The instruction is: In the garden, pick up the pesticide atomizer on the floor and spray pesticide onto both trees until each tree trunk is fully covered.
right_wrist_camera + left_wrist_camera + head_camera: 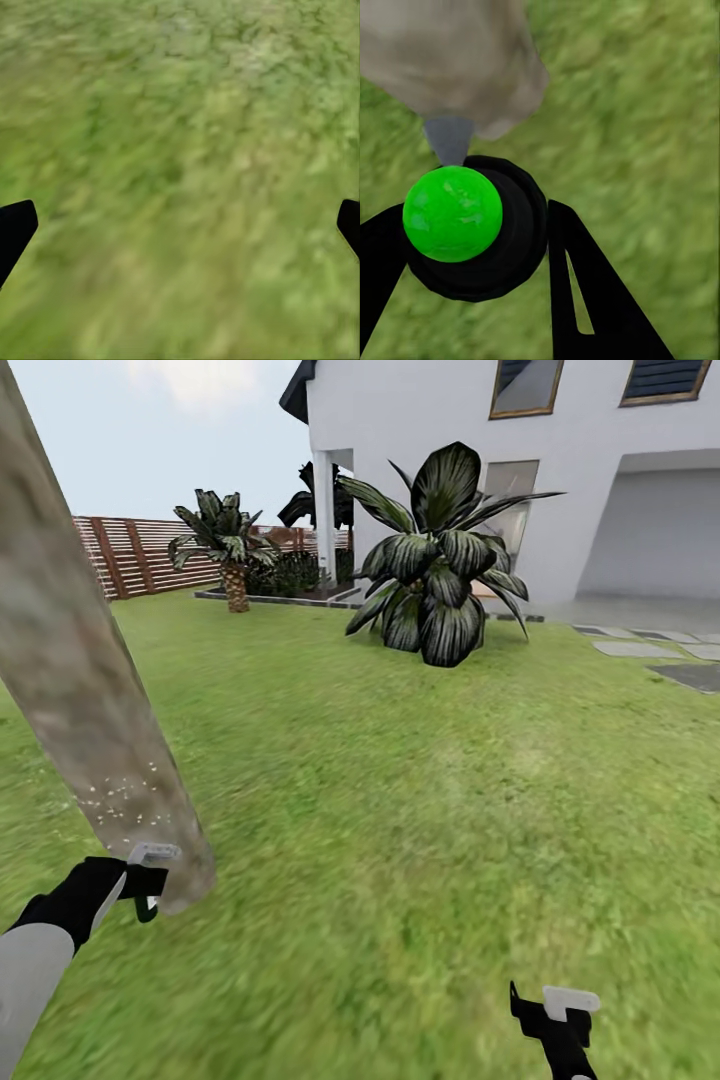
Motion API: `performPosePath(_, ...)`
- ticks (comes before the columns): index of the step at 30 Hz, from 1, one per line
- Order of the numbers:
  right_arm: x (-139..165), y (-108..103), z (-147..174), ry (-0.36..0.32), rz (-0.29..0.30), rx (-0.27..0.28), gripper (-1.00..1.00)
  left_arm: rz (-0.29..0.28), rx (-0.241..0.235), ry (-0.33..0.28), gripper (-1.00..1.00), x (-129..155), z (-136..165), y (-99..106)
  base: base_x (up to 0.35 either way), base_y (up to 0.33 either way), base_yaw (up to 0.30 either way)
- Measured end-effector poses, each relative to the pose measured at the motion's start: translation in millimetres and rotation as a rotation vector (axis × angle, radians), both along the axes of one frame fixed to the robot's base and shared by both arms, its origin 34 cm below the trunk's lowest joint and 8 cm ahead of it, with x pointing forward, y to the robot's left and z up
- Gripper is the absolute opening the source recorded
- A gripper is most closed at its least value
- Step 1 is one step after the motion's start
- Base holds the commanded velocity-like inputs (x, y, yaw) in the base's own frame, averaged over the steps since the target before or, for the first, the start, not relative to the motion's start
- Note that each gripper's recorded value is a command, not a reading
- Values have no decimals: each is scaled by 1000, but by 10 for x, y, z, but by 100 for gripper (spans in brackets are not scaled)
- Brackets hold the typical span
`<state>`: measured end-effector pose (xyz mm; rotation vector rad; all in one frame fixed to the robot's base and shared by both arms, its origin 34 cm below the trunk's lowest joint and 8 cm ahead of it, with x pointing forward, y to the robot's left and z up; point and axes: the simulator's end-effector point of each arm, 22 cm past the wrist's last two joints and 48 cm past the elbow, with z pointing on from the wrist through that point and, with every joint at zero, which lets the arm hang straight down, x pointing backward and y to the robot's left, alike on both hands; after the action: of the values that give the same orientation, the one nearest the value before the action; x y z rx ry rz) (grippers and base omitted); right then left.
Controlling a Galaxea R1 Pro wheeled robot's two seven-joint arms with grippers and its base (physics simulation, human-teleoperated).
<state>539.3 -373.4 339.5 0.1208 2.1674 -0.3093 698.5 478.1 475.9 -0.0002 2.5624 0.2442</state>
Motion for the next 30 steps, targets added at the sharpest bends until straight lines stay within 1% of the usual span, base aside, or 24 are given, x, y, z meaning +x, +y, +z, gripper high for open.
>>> performPosePath(3,1,11,-2,0,1,1,100,2,-2,1,-100,-1,-2,-6,190,-181,264)
performPosePath(8,0,11,-2,0,1,1,100,-3,-13,5,-100,3,-14,-59,27,-25,270)
performPosePath(13,1,17,-3,0,2,2,100,-21,-34,-2,-100,55,-29,-241,132,-159,243)
performPosePath(17,1,22,-4,0,1,3,100,-31,-42,-3,-100,79,-42,-344,181,-215,34)
performPosePath(23,1,22,-3,0,1,3,100,-30,-43,-6,-100,88,-34,-347,173,-222,1)
performPosePath(30,2,29,-4,0,4,2,100,-29,-42,-8,-100,95,-26,-346,23,-271,5)
